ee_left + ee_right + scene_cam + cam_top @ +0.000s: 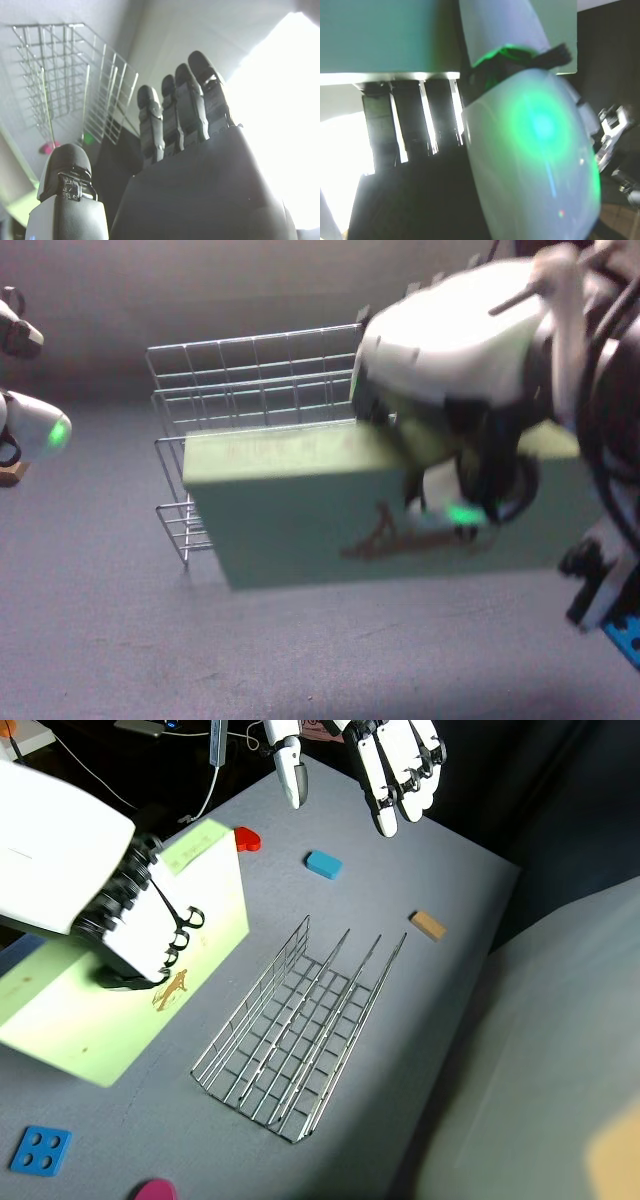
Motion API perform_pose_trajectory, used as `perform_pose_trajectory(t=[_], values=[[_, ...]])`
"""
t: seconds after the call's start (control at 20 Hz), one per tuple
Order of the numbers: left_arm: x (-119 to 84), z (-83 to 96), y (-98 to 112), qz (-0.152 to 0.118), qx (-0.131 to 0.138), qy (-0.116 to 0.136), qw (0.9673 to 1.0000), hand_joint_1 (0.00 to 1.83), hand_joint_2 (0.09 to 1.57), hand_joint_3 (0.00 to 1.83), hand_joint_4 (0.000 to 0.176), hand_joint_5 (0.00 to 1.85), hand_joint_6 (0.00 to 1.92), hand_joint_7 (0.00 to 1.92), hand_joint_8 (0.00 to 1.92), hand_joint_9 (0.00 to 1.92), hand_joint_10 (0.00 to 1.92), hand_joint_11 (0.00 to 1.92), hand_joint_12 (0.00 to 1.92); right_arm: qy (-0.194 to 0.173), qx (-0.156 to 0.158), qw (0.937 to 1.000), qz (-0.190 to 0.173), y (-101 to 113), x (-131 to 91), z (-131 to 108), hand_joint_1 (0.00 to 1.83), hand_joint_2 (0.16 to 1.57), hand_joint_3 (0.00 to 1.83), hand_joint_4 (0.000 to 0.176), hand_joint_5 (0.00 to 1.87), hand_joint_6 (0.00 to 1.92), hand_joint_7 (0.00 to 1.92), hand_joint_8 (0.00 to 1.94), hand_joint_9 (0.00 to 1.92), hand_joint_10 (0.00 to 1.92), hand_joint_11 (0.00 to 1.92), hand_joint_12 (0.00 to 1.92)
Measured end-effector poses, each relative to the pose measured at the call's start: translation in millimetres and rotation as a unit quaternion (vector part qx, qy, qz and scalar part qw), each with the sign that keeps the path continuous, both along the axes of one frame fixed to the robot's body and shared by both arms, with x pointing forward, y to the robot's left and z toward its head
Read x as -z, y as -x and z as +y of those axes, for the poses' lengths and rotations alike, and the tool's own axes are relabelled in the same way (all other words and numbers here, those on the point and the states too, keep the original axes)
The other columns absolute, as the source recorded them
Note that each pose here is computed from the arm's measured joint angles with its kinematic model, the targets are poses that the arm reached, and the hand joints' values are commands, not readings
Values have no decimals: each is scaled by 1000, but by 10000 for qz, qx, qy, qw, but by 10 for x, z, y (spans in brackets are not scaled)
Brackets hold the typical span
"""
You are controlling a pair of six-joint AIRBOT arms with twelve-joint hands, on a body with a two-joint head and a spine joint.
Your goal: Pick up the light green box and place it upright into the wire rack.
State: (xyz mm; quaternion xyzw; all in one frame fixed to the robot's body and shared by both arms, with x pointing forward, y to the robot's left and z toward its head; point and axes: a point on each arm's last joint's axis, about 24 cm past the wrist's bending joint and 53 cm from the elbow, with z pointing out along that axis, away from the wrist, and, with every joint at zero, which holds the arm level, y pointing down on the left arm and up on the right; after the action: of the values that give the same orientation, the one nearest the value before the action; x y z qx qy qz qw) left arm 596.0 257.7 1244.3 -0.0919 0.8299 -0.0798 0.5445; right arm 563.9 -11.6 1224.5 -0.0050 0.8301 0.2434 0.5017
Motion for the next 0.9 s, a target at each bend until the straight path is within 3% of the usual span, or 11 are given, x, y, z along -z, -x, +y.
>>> perform_pose_trajectory(t=[0.25, 0.45, 0.65, 0.9], values=[[9, 18, 3, 19, -32, -22, 10000, 211, 1182, 0, 31, 333, 1, 251, 4, 189, 0, 0, 662, -240, -40, 9991, -346, -77, -370, 72, 1248, 1113, 1, 0, 957, 871, 1030, 1119, 895, 1235, 783, 1597], [-15, 9, 12, -14, -21, 3, 10000, 315, 1148, 0, 31, 339, 2, 242, 0, 189, 0, 0, 650, -229, -30, 9990, -373, -231, -409, 162, 1253, 1115, 1, 0, 942, 882, 1036, 1123, 903, 1247, 769, 1605], [-18, 13, 12, -20, -14, -30, 10000, 207, 1190, 8, 30, 346, 3, 245, 1, 189, 0, 0, 657, -168, 7, 9980, -605, -441, -496, 269, 1240, 1130, 2, 0, 912, 937, 1002, 1165, 862, 1273, 750, 1611], [-17, 17, 12, -19, -18, -32, 10000, 205, 1205, 7, 31, 362, 5, 264, 4, 208, 4, 0, 674, -109, -167, 9971, -735, -544, -481, 478, 1237, 1132, 2, 0, 914, 938, 995, 1173, 854, 1271, 747, 1612]])
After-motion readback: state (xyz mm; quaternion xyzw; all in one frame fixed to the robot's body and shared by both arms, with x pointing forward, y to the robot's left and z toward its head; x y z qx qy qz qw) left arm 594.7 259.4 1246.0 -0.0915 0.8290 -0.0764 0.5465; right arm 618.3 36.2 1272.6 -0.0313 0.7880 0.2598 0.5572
